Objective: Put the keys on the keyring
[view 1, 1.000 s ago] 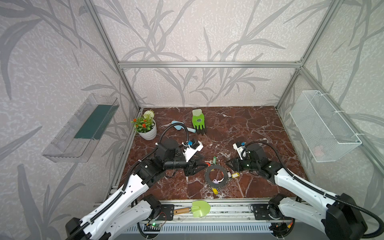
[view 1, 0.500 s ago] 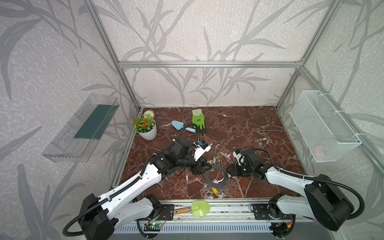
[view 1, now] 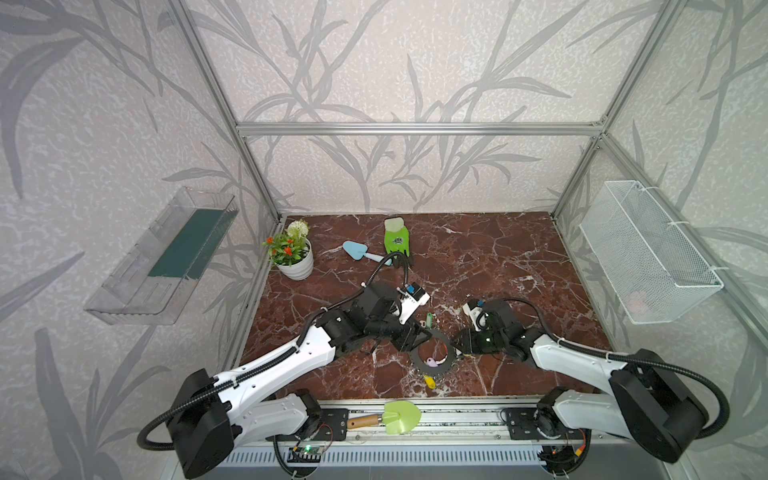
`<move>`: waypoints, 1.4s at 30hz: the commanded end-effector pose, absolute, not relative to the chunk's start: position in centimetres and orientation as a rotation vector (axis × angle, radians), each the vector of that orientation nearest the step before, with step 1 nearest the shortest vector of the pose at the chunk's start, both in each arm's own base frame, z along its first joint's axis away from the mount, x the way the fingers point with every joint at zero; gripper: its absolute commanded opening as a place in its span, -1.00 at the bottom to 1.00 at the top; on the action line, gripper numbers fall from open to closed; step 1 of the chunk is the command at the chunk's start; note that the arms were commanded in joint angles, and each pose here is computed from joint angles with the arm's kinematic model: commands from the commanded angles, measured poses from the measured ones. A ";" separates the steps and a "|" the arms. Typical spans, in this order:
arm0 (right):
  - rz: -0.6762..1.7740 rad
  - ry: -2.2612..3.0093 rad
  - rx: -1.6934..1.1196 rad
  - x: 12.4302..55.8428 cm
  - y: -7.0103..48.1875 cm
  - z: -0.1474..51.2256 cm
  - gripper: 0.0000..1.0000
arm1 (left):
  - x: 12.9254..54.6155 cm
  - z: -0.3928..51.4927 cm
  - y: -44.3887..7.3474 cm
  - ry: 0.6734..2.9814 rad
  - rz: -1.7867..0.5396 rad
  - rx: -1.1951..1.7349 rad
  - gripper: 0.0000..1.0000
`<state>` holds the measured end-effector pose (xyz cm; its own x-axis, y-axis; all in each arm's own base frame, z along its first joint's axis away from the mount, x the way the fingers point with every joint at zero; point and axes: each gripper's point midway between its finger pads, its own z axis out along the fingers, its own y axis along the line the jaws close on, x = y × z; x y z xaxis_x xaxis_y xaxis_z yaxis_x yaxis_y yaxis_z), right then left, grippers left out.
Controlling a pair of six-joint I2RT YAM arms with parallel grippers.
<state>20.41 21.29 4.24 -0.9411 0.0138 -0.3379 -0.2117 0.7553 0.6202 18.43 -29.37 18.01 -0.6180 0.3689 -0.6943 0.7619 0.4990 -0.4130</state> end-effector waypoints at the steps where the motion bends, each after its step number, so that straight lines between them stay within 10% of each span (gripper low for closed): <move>1: 0.933 2.655 -0.170 19.5 20.4 4.0 -0.23 | 18.7 18.2 -29.8 2.200 -0.988 0.920 0.02; 13: 0.910 2.702 -0.205 19.2 20.4 3.1 -0.27 | 18.5 18.4 -29.6 2.185 -0.988 0.925 0.02; 23: 0.967 2.680 -0.251 18.8 21.7 3.7 -1.00 | 18.6 18.5 -29.5 2.177 -0.982 0.924 0.02; 42: 0.957 2.369 -0.258 24.6 22.9 13.7 -1.00 | 19.0 19.2 -29.1 2.135 -0.957 0.883 0.01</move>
